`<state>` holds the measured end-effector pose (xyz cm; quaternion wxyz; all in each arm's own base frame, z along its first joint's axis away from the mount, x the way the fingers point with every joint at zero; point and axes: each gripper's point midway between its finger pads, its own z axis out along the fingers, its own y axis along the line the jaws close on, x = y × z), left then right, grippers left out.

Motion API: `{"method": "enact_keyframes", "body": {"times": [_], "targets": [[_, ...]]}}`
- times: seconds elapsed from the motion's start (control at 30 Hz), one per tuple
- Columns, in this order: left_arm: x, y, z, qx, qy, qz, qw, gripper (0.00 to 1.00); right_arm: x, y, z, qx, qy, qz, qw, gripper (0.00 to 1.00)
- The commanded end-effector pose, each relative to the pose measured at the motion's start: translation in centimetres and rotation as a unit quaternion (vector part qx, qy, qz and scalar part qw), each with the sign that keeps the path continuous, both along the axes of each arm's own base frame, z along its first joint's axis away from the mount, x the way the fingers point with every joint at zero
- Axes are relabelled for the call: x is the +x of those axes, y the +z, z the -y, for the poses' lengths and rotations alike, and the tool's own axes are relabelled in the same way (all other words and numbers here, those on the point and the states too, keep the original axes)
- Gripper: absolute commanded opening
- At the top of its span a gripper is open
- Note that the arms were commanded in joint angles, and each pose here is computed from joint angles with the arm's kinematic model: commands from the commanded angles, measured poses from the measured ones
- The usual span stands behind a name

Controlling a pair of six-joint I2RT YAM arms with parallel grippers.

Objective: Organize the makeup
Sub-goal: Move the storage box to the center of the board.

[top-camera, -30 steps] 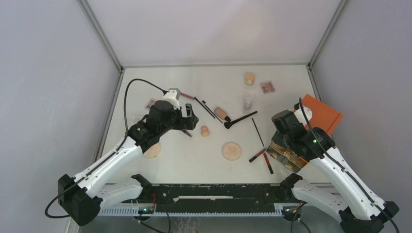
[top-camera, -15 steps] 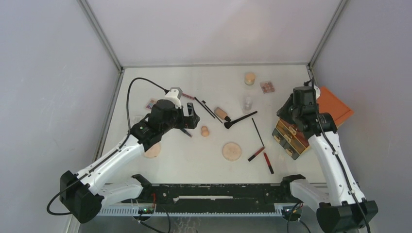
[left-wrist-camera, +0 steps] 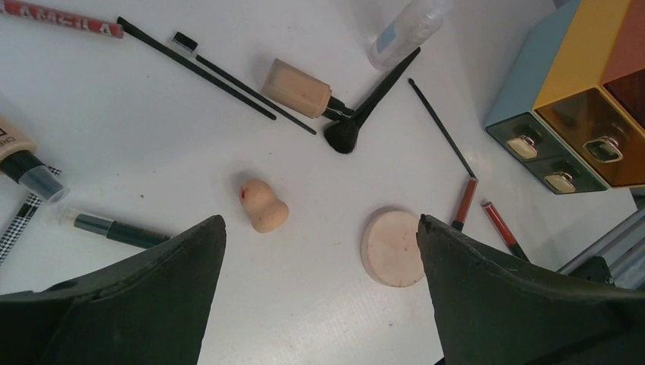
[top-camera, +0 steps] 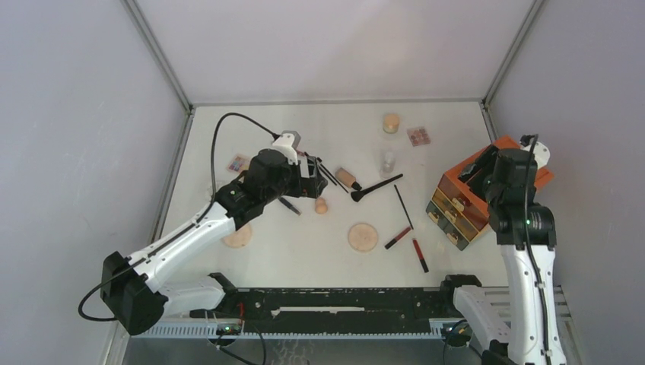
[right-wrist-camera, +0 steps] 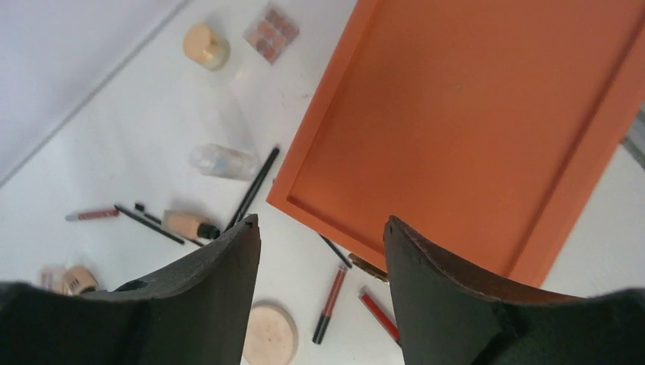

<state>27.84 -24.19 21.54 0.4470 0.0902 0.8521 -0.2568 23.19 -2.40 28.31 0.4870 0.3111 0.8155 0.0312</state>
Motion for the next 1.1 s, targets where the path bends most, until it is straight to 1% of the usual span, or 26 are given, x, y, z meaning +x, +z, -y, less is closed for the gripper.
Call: {"method": "enact_keyframes", "body": {"times": [0.0,0.1,0.17,0.23,0.33,0.43,0.53,0.63,0.83,0.97,1.07], "targets": [[0.8,3.0,1.8,-0.045,0.011,0.039,0.998,1.00,0.8,-2.6,-1.7,0.019,0.055,-0.046,0.997,0.69],[0.4,2.9,2.3,-0.059,0.003,0.052,0.997,1.00,1.6,-4.1,-3.3,0.038,0.106,-0.072,0.991,0.69],[0.3,2.8,2.3,-0.062,0.003,0.055,0.997,1.00,2.3,-4.7,-3.8,0.045,0.118,-0.082,0.989,0.69],[0.3,2.6,2.3,-0.059,0.004,0.054,0.997,1.00,3.0,-5.0,-4.2,0.055,0.126,-0.084,0.987,0.67],[0.4,2.4,2.2,-0.055,0.006,0.051,0.997,1.00,4.2,-5.2,-4.9,0.051,0.142,-0.080,0.985,0.64],[0.3,2.1,2.3,-0.056,0.007,0.046,0.997,1.00,5.5,-5.7,-5.6,0.053,0.157,-0.082,0.983,0.63],[0.2,2.0,2.5,-0.055,0.002,0.045,0.997,1.00,6.6,-6.3,-7.1,0.073,0.181,-0.085,0.977,0.63],[0.2,1.8,2.6,-0.047,-0.004,0.038,0.998,1.00,7.8,-6.0,-8.8,0.080,0.210,-0.070,0.972,0.64],[0.3,1.9,3.8,-0.045,-0.021,0.027,0.998,1.00,9.6,-3.1,-8.9,0.087,0.204,-0.010,0.975,0.65],[0.7,1.9,5.0,-0.035,-0.035,0.002,0.999,1.00,9.1,-0.9,-8.0,0.067,0.195,0.023,0.978,0.65],[0.9,2.0,6.2,-0.039,-0.047,-0.015,0.998,1.00,7.6,0.1,-6.3,0.039,0.165,0.031,0.985,0.65]]}}
